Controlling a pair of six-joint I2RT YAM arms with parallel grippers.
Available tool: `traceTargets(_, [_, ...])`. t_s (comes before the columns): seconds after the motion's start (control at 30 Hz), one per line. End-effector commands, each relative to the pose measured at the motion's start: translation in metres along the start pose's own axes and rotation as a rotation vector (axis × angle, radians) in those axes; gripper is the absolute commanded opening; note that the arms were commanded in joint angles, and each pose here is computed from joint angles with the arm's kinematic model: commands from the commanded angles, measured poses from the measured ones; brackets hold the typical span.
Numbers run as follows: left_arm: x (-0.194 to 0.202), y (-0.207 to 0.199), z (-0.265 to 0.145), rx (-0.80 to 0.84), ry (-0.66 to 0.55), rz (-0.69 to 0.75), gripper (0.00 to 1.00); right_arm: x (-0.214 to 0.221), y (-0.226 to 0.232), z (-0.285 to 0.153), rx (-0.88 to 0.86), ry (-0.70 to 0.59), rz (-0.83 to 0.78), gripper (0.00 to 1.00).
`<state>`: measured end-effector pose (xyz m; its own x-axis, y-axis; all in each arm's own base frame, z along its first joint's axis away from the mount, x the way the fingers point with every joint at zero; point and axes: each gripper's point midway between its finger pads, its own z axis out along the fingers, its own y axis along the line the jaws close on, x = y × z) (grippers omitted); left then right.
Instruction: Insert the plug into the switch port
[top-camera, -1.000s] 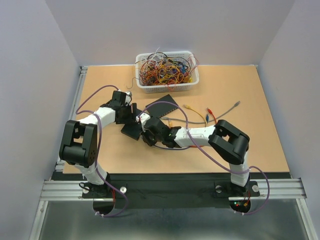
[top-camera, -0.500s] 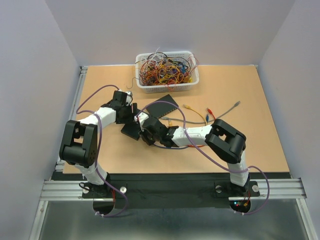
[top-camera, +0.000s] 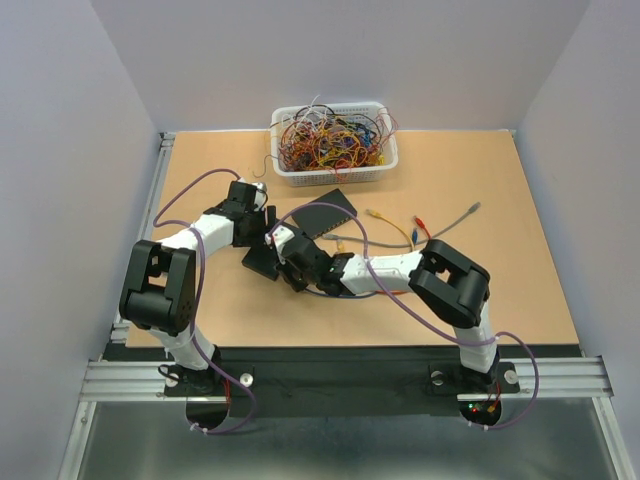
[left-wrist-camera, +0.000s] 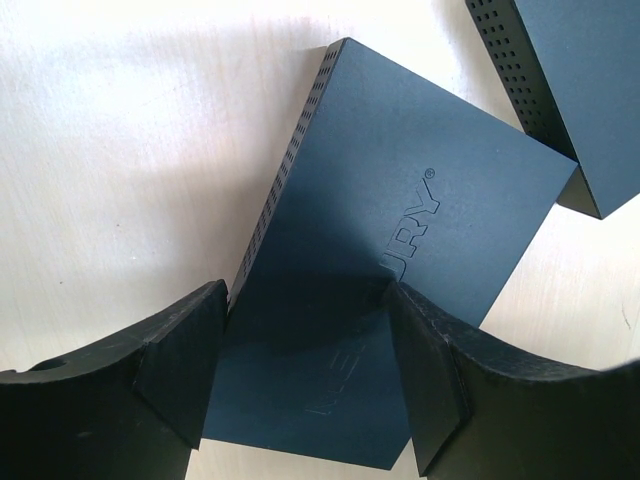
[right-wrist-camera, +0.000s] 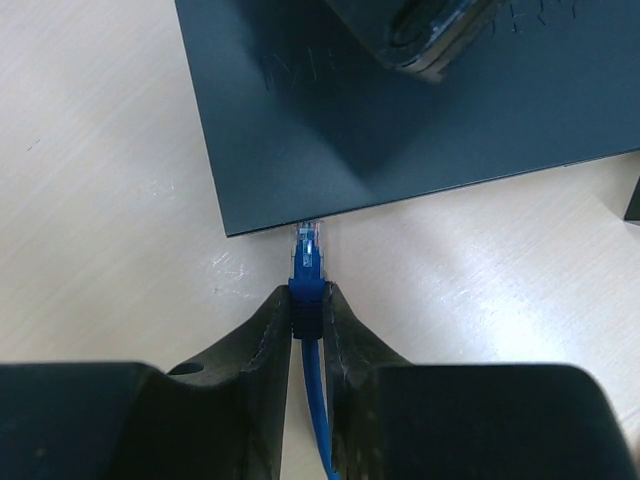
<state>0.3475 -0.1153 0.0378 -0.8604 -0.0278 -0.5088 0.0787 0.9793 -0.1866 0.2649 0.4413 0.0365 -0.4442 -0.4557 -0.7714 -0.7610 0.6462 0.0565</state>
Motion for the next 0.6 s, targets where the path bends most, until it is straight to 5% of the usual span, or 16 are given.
traceTargets(0.0, [0.029,-0.002,0.005,-0.005,0.109,0.023,0.75,-0.033,0.020,0.001,-0.025,-0.092,-0.012,0.00])
traceTargets(0.57, [0.037,-0.013,0.006,0.039,0.133,0.039,0.75,-0.042,0.014,0.006,0.022,-0.124,-0.049,0.00])
